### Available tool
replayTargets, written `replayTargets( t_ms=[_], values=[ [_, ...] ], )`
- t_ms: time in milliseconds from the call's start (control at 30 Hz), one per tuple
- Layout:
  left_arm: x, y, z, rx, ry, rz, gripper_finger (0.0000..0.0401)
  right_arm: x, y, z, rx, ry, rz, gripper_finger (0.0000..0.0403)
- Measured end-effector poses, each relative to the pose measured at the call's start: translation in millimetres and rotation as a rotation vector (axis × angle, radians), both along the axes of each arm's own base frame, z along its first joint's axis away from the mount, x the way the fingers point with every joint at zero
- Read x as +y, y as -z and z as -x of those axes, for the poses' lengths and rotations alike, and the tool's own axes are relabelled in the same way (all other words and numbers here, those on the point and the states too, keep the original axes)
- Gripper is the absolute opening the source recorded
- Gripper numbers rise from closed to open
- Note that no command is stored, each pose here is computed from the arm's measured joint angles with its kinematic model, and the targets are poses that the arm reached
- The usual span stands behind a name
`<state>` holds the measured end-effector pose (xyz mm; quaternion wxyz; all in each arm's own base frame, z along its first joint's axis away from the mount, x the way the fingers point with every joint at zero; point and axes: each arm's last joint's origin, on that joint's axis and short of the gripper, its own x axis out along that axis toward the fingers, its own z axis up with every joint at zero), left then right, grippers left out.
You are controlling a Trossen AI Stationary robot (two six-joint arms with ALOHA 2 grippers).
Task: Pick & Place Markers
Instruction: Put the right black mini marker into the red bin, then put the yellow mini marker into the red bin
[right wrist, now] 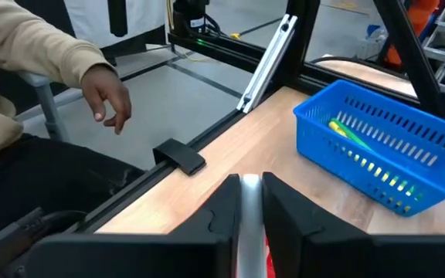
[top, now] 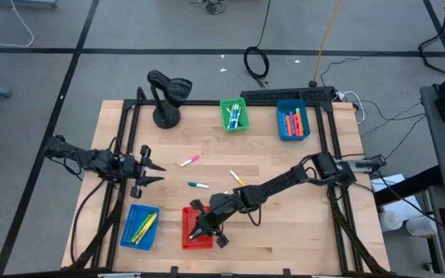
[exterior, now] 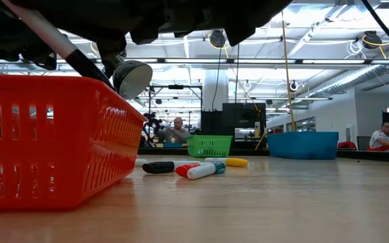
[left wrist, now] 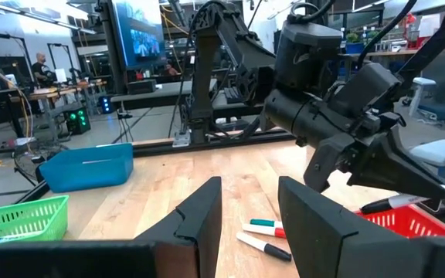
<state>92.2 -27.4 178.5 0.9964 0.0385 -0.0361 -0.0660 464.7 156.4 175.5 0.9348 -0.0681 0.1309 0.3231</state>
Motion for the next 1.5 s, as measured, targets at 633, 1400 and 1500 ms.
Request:
replayTargets(
  t_ms=[633,1400,1500],
  values=[
    [0.0,0.0,0.0,0.0,0.0,0.0,0.0134,-20.5,-21.1,14.5,0.152,0.176,0.176,0.0139],
    [0.0,0.0,0.0,0.0,0.001,0.0,0.0134,-108.7,17.6,103.9,0.689,1.033,0.349,0.0148],
    [0.0,0.0,0.0,0.0,0.0,0.0,0.0134,-115.9,26.5,104.0,0.696,1.016,0.234,0.0147]
  ],
)
